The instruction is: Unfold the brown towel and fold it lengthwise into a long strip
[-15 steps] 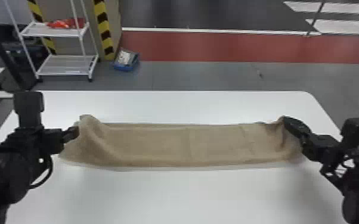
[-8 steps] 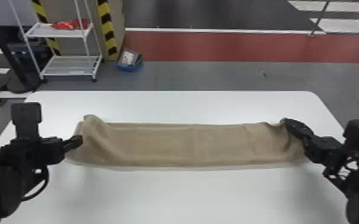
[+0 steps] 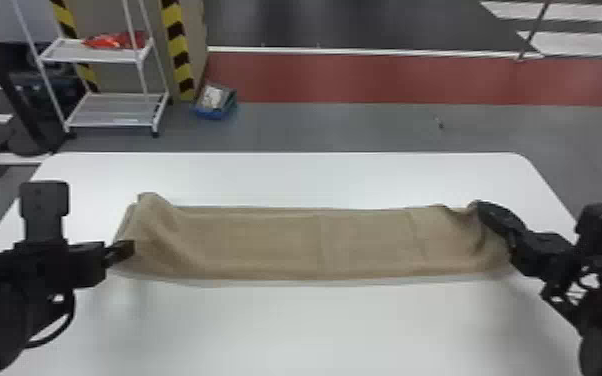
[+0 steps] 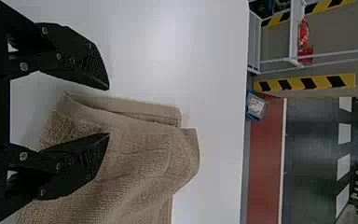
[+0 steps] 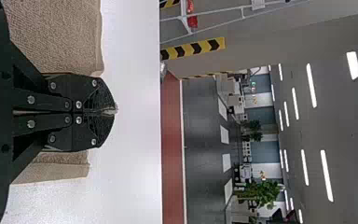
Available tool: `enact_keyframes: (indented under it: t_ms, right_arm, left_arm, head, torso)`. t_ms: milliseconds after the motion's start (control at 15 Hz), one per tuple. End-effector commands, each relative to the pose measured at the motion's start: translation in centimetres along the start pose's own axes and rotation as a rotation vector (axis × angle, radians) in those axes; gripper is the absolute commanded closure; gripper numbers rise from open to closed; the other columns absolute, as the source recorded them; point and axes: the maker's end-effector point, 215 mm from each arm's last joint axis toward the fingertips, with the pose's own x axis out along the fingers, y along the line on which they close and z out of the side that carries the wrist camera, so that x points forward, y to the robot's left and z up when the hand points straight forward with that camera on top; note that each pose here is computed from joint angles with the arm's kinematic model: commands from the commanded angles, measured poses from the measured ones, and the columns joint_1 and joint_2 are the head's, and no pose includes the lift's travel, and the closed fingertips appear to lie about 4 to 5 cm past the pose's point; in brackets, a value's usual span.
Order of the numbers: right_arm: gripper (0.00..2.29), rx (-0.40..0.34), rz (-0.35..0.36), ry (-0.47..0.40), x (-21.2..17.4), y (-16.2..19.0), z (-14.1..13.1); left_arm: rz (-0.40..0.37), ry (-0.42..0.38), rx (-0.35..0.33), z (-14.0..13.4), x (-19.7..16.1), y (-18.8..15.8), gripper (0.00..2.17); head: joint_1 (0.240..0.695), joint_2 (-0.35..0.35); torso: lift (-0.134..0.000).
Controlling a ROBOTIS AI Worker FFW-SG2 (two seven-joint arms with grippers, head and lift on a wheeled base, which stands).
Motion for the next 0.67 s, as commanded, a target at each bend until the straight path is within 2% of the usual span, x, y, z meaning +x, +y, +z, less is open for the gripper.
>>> enact_keyframes:
  t_ms: [0,67,133,200,333,600]
  right_arm:
    - [1.42,0.003,-0.005,0.001,-0.3,-0.3,-0.2]
    - [1.42,0.005,-0.006,-0.001,-0.4,-0.4,-0.2]
    - [1.42,0.006,-0.008,0.001,-0.6,-0.5,-0.4]
    - [1.42,0.008,-0.01,0.001,-0.7,-0.6,-0.4]
    - [1.42,0.01,-0.01,-0.002,-0.7,-0.6,-0.4]
    - [1.42,0.01,-0.008,-0.004,-0.8,-0.5,-0.2]
  left_arm:
    - [0.006,-0.015,0.0,0.6,-0.3,0.0,1.25]
    - [0.015,-0.022,-0.001,0.7,-0.5,0.2,1.42]
    - [0.012,-0.023,0.0,0.6,-0.7,0.2,1.43]
    - [0.0,-0.017,-0.002,0.2,-0.8,0.0,1.57]
    - [-0.022,0.007,-0.013,-0.5,-1.1,-0.3,1.62]
    - [-0.045,-0.003,-0.037,-0.3,-1.9,-0.4,1.63]
  head:
    - [0.695,-0.04]
    - [0.695,-0.04]
    - [0.695,-0.041]
    - [0.695,-0.042]
    - [0.695,-0.047]
    - [0.695,-0.052]
  torso:
    - [-0.123]
    - [-0.123]
    - [-0.123]
    - [-0.123]
    - [-0.123]
    - [-0.123]
